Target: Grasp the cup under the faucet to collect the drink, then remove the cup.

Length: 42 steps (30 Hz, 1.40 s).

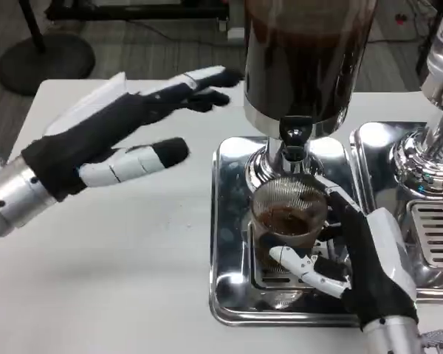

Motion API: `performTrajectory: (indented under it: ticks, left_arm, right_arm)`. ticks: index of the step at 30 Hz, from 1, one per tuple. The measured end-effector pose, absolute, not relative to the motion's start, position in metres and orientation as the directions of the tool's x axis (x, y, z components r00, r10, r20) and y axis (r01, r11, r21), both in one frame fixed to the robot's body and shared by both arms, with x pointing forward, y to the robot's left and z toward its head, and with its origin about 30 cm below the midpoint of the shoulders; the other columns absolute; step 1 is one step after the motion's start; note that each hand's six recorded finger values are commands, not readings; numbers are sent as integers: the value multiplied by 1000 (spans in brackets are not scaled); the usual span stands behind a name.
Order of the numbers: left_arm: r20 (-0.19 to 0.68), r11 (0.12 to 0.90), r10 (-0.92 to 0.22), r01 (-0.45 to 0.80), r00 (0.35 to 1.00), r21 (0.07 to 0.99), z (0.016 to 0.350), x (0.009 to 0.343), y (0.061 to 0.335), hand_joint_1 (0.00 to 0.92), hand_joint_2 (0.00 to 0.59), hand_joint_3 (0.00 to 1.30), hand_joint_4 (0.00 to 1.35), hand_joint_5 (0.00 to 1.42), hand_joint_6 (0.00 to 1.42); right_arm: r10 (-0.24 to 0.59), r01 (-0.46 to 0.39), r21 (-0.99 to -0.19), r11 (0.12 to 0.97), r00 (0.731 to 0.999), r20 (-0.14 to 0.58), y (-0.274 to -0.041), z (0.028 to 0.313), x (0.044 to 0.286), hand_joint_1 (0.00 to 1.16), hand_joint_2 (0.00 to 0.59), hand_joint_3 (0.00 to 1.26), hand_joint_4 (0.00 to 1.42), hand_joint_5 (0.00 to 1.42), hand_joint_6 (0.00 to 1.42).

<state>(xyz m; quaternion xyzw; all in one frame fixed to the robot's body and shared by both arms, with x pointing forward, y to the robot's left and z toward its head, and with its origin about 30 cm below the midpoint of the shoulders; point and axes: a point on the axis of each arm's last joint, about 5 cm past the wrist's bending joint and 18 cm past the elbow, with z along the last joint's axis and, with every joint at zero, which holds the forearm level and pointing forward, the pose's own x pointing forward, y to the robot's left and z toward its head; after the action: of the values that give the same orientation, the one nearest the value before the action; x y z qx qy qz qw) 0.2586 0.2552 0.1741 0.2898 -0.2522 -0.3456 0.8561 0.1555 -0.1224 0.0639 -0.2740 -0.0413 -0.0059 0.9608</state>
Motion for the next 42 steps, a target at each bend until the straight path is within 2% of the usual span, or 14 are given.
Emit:
performTrajectory:
  ticks: [8, 18, 25, 32, 42]
  left_arm:
    - [219, 645, -669, 408, 710, 646, 165, 257, 264, 0, 92, 119, 86, 166, 196]
    - [138, 658, -629, 429, 765, 619, 147, 254, 271, 0, 95, 125, 86, 165, 195]
    - [88, 645, -625, 450, 775, 618, 139, 252, 273, 0, 100, 127, 86, 147, 195]
    - [3, 596, -656, 516, 755, 616, 127, 252, 268, 0, 102, 128, 86, 140, 195]
    - [-3, 581, -667, 522, 745, 624, 126, 254, 267, 0, 106, 128, 86, 139, 195]
  right_arm:
    - [-4, 51, -523, 851, 996, 90, -121, 62, 155, 622, 188, 347, 332, 437, 570]
    - [-42, 91, -516, 852, 993, 107, -118, 60, 154, 628, 191, 358, 364, 484, 613]
    - [-67, 123, -509, 852, 990, 126, -116, 59, 154, 628, 198, 386, 399, 528, 676]
    - [-84, 143, -501, 853, 987, 138, -116, 58, 152, 628, 199, 409, 442, 580, 724]
    - [-94, 165, -506, 846, 982, 163, -115, 58, 151, 643, 198, 424, 465, 612, 767]
